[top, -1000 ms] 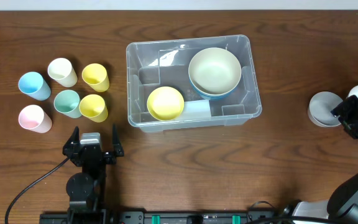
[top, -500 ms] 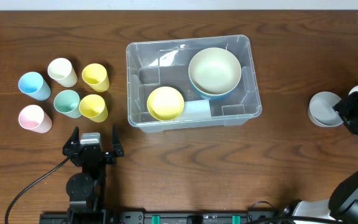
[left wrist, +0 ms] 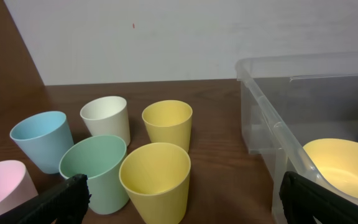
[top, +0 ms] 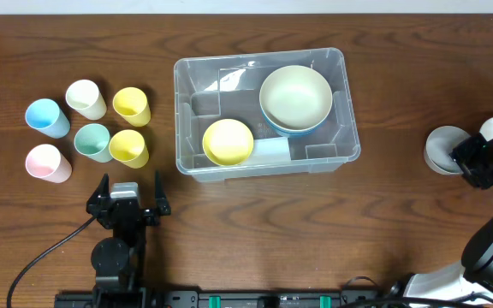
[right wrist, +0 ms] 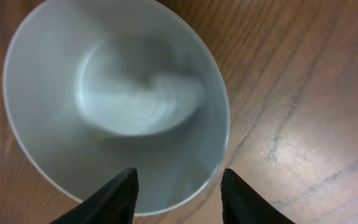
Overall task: Pack container
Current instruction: 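Grip the rim of the grey bowl with the right gripper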
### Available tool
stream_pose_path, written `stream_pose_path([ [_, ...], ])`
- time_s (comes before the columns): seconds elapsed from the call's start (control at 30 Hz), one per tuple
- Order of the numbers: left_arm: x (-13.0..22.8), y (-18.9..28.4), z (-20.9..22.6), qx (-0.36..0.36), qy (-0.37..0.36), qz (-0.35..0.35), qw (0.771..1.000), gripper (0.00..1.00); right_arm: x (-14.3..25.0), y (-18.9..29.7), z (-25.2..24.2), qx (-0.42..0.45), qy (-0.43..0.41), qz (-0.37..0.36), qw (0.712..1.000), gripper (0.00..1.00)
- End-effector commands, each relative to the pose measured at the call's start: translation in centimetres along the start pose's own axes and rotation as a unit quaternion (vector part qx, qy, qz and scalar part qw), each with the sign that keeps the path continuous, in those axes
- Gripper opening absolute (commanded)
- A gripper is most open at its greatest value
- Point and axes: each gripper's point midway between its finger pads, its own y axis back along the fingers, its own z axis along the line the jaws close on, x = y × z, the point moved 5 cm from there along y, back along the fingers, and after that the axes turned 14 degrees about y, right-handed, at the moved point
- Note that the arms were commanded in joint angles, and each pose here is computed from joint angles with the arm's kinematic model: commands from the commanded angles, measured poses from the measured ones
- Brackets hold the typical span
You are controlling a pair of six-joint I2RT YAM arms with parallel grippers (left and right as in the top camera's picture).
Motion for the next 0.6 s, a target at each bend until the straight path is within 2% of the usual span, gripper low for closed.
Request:
stream_pose_path([
  [0.0,1.4,-0.1,0.7,-0.018,-0.011,0.022,1.000,0.98,0.1,-0.8,-0.5,0.009,-0.011,0.007,1.000,0.43],
  [0.2,1.4,-0.1,0.7,-0.018,-0.011,0.022,1.000,0.98,0.2,-1.1,-0.5,0.010,-0.009,0.010,1.000,0.42],
  [0.33,1.4,-0.1,0.7,-0.018,-0.011,0.022,1.000,0.98,0.7,-1.7,-0.7,0.011,-0.009,0.013,1.000,0.37],
  [0.5,1.4,-0.1,0.7,-0.018,-0.011,0.022,1.000,0.98,1.8,-2.9,-1.0,0.011,-0.010,0.018,1.000,0.36],
  [0.57,1.4,-0.1,0.7,-0.018,-0.011,0.022,1.000,0.98,1.9,-3.1,-1.1,0.012,-0.010,0.018,1.000,0.33],
])
